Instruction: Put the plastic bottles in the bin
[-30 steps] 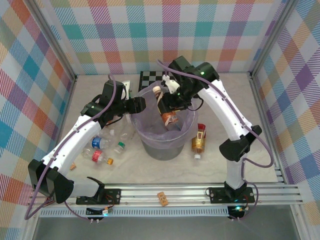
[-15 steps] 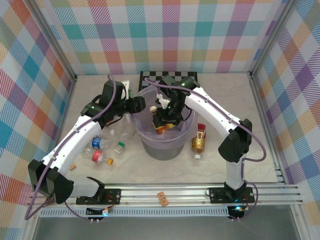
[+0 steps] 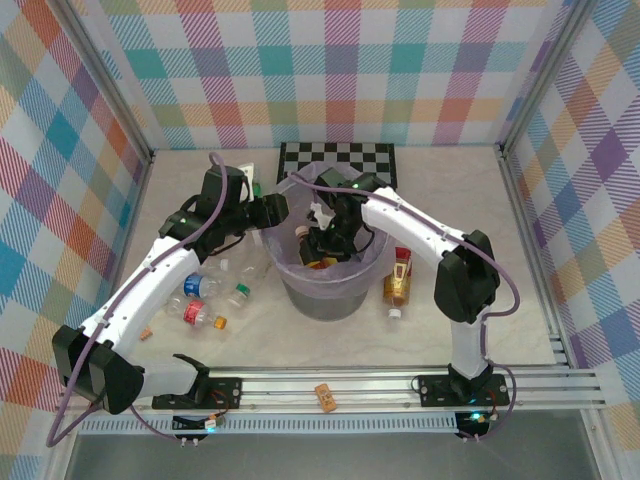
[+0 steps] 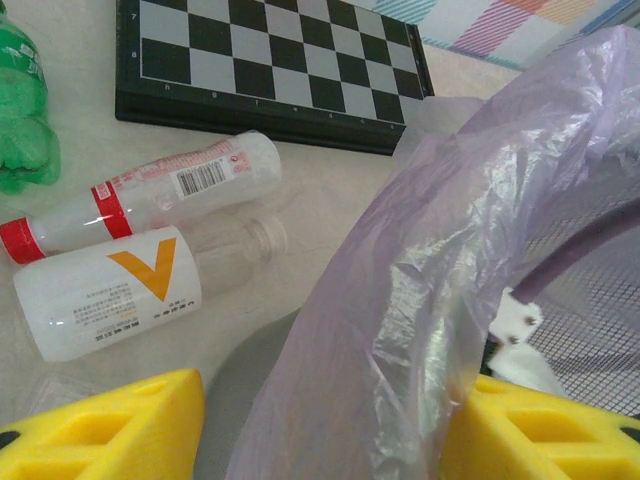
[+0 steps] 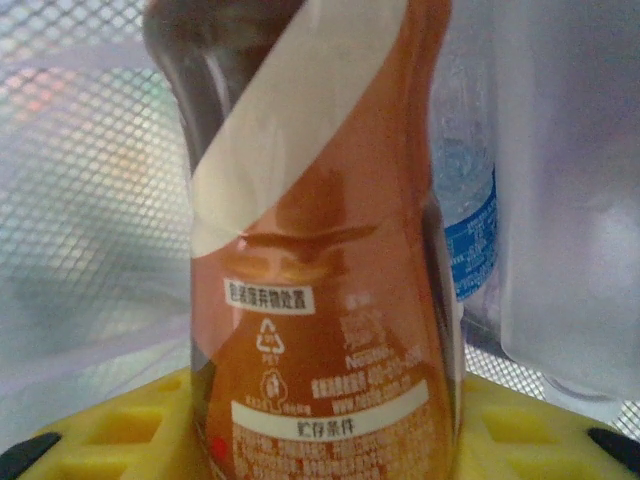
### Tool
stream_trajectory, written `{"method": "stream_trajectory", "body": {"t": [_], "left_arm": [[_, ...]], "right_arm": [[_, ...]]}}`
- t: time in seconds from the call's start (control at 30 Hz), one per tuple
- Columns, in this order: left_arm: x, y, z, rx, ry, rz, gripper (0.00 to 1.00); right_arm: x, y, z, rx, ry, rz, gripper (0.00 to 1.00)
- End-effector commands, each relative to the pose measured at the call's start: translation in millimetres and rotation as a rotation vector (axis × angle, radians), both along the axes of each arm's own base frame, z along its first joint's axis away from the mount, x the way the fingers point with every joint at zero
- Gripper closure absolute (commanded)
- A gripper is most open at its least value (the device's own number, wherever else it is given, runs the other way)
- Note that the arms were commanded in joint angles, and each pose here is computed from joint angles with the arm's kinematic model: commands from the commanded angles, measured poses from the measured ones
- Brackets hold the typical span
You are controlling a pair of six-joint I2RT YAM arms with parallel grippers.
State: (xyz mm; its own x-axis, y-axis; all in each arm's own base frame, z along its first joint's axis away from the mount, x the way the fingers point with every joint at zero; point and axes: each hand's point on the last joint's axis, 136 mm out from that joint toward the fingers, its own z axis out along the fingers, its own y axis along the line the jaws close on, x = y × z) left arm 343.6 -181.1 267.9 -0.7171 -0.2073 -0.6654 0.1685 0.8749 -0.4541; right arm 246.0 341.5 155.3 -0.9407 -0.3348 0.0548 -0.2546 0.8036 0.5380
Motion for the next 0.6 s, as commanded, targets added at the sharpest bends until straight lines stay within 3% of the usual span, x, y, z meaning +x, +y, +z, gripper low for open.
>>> {"method": "stream_trajectory", "body": {"t": [0.0, 0.4, 0.57], "left_arm": [[0.0, 3.4, -4.4, -0.013, 0.002, 0.018, 0.39], [2.6, 1.8, -6.2, -0.021, 0.005, 0.021, 0.39], [3.4, 1.0, -6.4, -0.023, 0.005, 0.019, 0.39]], "right_arm": [[-3.7, 8.8, -12.6, 0.024, 0.037, -0.013, 0.49], [-5.6, 9.8, -15.8, 0.039, 0.046, -0.019, 0.27], [-5.5, 9.6, -5.9, 0.05, 0.032, -0.016, 0.24]]}}
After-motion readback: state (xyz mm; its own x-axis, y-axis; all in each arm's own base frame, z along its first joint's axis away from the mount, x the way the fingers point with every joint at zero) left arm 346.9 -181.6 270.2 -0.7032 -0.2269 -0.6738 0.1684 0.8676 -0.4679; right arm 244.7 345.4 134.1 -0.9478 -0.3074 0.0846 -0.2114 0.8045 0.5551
